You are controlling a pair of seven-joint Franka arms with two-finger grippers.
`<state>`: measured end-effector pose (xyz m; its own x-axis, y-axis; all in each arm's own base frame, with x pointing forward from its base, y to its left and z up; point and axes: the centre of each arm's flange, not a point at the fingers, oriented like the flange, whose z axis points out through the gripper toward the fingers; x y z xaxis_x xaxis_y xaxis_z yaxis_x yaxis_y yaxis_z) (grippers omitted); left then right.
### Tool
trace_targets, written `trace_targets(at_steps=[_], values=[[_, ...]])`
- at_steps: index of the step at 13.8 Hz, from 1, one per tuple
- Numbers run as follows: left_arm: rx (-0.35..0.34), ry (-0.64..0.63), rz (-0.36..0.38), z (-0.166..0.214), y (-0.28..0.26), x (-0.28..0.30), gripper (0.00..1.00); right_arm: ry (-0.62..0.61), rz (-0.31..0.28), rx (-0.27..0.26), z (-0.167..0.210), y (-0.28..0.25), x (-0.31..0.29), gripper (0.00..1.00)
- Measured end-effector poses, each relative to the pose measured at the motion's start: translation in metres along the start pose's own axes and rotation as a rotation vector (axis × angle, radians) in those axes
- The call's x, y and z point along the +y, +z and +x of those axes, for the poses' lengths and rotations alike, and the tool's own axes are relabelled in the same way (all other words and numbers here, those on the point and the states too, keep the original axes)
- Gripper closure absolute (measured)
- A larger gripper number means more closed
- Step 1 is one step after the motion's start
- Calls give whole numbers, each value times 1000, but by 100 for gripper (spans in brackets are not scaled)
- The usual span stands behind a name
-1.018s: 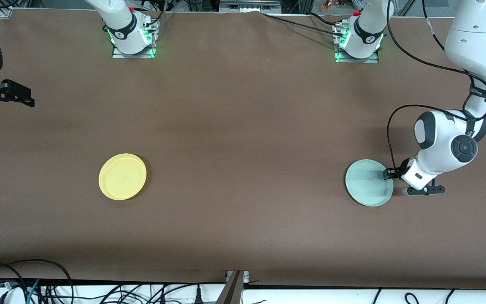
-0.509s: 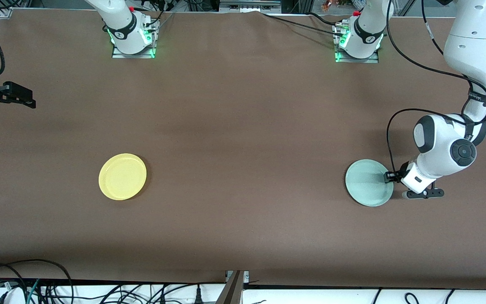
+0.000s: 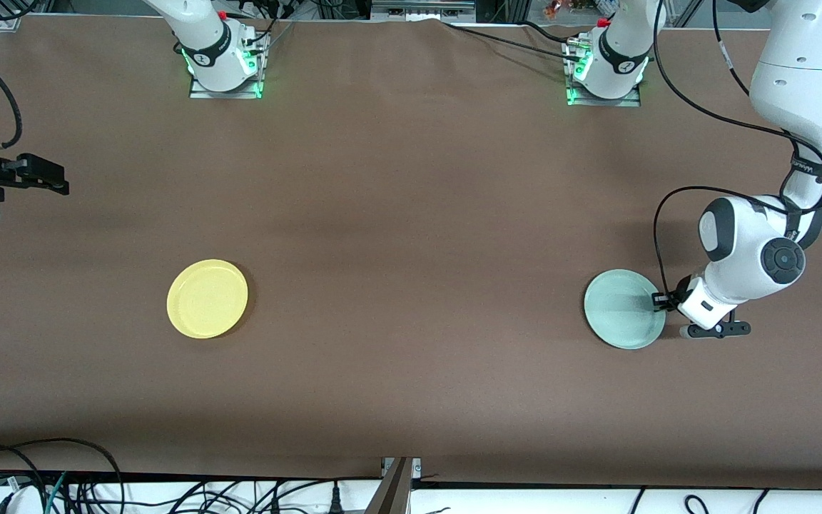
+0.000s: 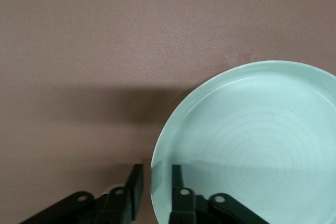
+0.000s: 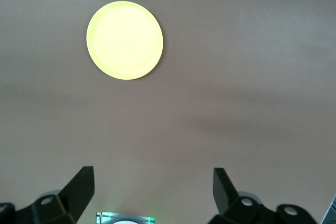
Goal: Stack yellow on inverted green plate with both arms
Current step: 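Reach the right gripper to the yellow plate rim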
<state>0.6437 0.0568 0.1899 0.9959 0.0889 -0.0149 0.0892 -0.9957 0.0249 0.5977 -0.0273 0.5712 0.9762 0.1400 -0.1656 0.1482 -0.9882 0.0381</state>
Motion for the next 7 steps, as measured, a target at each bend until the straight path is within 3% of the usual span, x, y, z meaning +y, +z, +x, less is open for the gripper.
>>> trace_targets(at_steps=[1, 2, 3, 7], values=[[-1, 2, 0, 0, 1, 0, 87, 1, 1, -8, 3, 4, 1, 0], [-2, 8, 0, 0, 1, 0, 87, 4, 1, -16, 5, 9, 2, 0], [-1, 22, 0, 0, 1, 0, 96, 9, 3, -25, 7, 14, 6, 0], [2, 37, 0, 1, -1, 0, 97, 32, 7, -51, 17, 35, 20, 0]])
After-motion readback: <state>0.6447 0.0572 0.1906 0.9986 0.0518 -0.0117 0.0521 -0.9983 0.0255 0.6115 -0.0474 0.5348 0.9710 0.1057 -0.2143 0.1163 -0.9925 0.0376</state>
